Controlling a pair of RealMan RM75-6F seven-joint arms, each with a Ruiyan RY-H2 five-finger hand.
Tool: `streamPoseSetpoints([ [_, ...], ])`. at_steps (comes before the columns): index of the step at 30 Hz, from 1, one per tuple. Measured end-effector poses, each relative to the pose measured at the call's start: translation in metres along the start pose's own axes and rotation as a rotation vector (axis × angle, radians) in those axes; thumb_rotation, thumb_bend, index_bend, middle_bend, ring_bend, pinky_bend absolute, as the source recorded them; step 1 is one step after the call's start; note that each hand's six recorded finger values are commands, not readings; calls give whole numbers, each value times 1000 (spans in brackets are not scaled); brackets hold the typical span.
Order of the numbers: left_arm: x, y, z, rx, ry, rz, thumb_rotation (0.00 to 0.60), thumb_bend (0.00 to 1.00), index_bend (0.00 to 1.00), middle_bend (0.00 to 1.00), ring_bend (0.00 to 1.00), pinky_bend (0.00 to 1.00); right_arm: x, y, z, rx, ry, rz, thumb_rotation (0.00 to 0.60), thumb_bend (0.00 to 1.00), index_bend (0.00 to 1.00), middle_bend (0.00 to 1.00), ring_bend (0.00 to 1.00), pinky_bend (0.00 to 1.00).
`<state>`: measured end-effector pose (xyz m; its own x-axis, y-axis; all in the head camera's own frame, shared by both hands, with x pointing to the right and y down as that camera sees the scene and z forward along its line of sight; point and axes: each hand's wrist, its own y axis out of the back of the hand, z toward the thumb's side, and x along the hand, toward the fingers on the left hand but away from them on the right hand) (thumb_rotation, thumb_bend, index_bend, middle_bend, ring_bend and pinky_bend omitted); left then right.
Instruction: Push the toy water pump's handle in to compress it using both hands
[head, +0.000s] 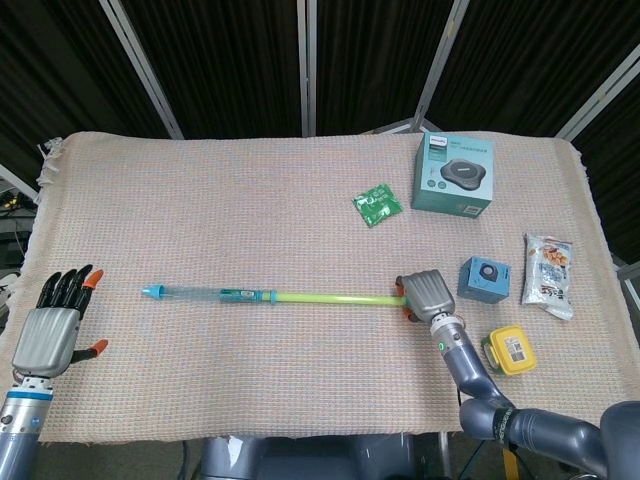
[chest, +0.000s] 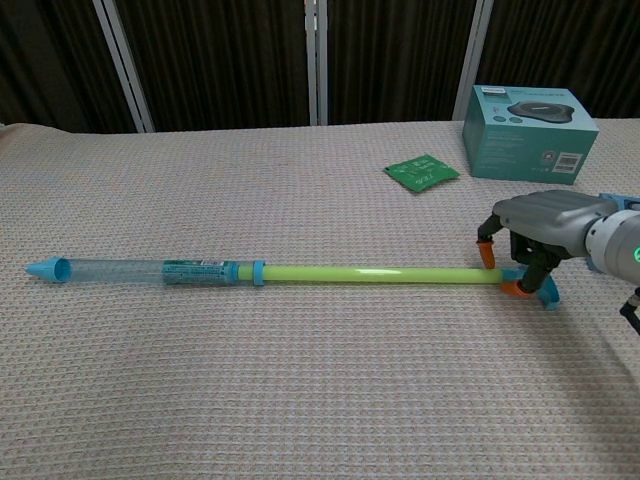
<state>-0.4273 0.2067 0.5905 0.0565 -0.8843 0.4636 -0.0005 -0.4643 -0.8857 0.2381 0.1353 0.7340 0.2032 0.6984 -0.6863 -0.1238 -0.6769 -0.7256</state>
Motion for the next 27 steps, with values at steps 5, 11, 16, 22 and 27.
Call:
streamPoseSetpoints([
  [5, 2, -3, -1, 3, 3, -12, 600, 0, 0, 0, 0, 0, -2, -5, -4, -8, -12, 10, 600, 255, 552, 1000, 1000, 1000],
  [11, 8, -2, 1, 3, -5, -3, 600, 0, 0, 47, 37, 29, -3, -6, -3, -22, -8, 10, 600, 378, 650, 1000, 1000, 1000],
  [16, 27, -1, 6, -25, -28, 30, 600, 0, 110, 502, 426, 385, -3, -1, -3, -28, -6, 8, 600, 398, 658, 1000, 1000, 1000],
  [22, 66, -16, 21, -35, -128, 29, 600, 0, 309, 920, 848, 972, -3, 2, -3, -24, -13, 13, 600, 405, 671, 1000, 1000, 1000],
  [27, 91, -37, 44, -40, -198, -69, 600, 0, 391, 976, 897, 1000, -4, 2, -3, -24, -22, 18, 600, 414, 675, 1000, 1000, 1000],
])
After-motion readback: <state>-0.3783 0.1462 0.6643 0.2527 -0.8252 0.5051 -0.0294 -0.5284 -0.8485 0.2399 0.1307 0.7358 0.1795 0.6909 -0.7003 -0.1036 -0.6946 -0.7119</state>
